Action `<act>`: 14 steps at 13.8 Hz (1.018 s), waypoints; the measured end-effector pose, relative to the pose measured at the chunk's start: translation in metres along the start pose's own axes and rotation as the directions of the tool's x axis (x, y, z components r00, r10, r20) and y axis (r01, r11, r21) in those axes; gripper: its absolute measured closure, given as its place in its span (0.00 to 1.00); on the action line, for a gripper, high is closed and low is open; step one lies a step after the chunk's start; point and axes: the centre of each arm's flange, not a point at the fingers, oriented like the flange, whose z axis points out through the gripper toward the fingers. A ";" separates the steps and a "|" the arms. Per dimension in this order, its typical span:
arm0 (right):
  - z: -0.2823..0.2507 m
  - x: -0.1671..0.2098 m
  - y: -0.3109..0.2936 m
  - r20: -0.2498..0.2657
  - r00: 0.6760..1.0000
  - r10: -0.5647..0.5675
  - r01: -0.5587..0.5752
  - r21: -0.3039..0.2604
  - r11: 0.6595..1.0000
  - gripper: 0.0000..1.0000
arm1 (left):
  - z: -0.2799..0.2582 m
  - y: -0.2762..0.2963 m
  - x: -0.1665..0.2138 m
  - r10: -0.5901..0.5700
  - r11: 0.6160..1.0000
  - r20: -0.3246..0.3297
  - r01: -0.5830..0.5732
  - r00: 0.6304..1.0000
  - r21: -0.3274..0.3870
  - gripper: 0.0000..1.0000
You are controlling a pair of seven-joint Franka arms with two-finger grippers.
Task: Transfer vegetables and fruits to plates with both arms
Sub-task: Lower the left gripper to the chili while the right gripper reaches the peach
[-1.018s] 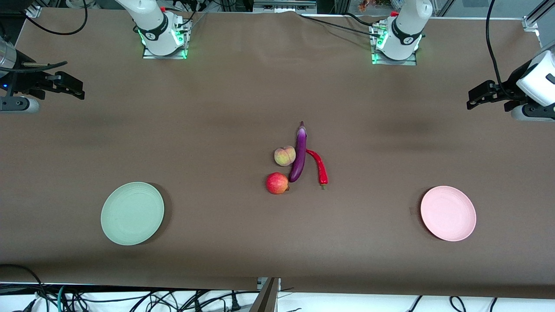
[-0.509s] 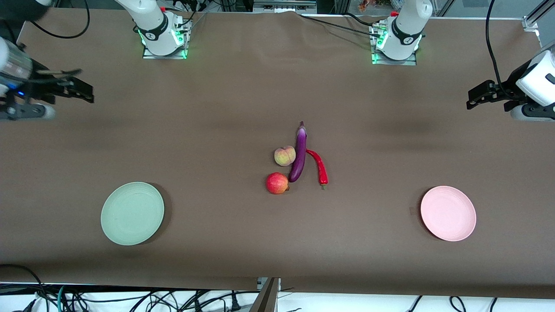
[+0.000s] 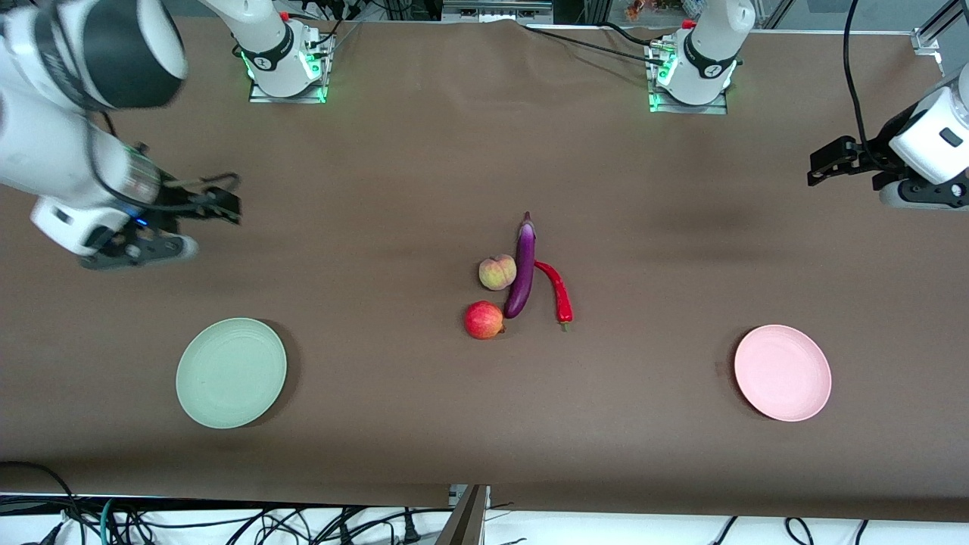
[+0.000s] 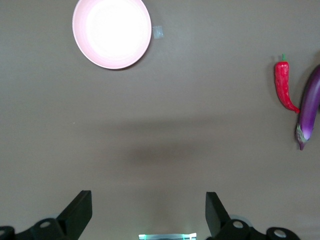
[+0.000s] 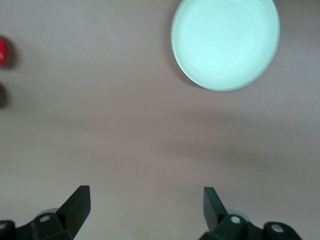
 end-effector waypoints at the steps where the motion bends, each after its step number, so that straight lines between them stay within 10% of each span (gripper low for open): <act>1: 0.018 0.016 -0.019 -0.008 0.999 0.037 -0.037 0.035 0.999 0.00 | 0.006 0.011 0.003 0.020 1.000 0.015 -0.020 1.000 0.003 0.00; 4: 0.074 0.057 -0.066 -0.033 0.988 0.153 -0.148 0.133 0.980 0.00 | 0.041 0.045 0.025 0.067 0.998 0.064 -0.067 0.996 0.003 0.00; 14: 0.137 0.064 -0.177 -0.057 0.960 0.275 -0.264 0.153 0.952 0.00 | 0.220 0.175 0.120 -0.131 0.990 0.026 0.132 0.991 -0.044 0.00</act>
